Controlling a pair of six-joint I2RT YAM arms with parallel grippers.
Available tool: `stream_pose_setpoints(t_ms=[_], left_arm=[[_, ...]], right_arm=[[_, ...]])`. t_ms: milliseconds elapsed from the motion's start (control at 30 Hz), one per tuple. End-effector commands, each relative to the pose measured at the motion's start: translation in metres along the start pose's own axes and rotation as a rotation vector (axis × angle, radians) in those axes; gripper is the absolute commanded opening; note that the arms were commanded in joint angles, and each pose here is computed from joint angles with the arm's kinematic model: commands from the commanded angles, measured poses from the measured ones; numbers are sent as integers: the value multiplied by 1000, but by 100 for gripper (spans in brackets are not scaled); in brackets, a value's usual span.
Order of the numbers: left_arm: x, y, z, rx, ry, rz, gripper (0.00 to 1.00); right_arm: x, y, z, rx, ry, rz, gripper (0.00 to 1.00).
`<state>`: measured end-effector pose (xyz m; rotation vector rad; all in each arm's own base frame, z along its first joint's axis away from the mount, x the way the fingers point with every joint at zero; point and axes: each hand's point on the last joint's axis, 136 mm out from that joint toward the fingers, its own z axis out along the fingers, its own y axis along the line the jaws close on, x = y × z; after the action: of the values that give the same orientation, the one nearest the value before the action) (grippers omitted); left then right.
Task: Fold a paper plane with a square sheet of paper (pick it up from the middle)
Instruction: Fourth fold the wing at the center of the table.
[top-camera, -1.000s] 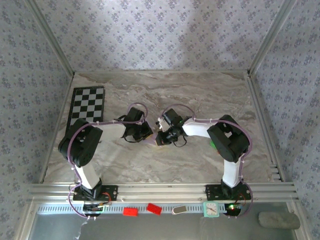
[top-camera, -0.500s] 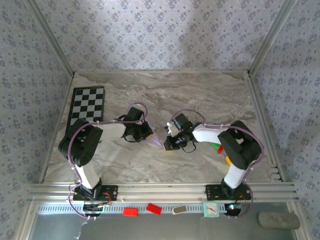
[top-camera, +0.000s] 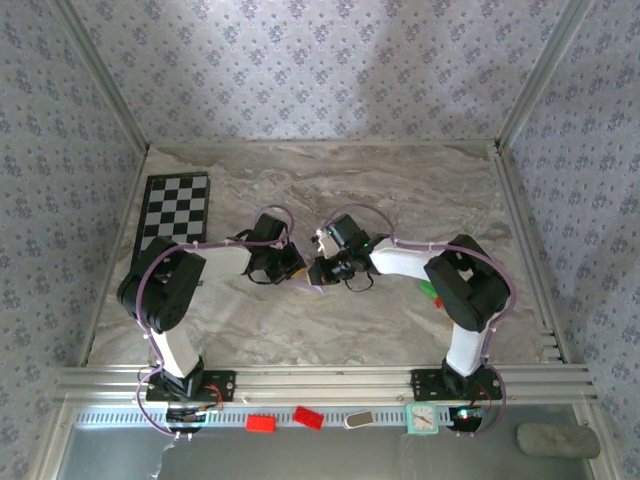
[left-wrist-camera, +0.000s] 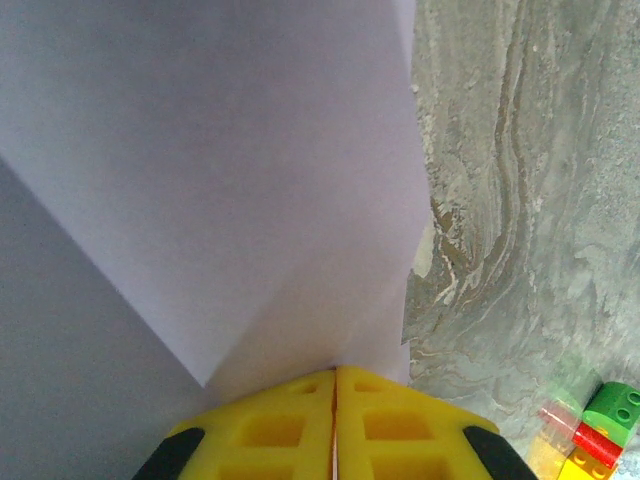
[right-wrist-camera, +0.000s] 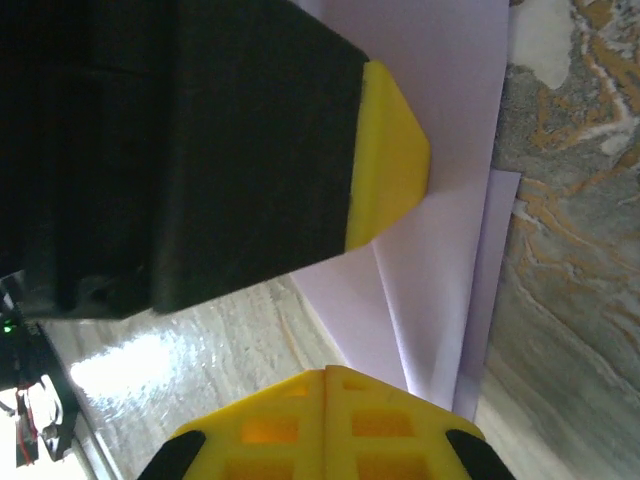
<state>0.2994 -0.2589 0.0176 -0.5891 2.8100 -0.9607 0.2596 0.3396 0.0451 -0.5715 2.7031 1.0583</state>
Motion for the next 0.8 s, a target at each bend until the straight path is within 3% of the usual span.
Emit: stream_pose_setpoints(t_ms=[0,267,600,767], left_arm=[[11,57,11,-183,26,-83,9],[9,43,7,-136,28,-69,9],[-21,-3,-24,-42,-73,122,19],[-36,-12,-34,-13,-108,143,20]], right_arm=[[-2,-11,8,39,9,26,3],[12,-33,18,88,49,58,2],[42,-57,18,102,138,107,2],[45,-57,20,94,154,117,2]])
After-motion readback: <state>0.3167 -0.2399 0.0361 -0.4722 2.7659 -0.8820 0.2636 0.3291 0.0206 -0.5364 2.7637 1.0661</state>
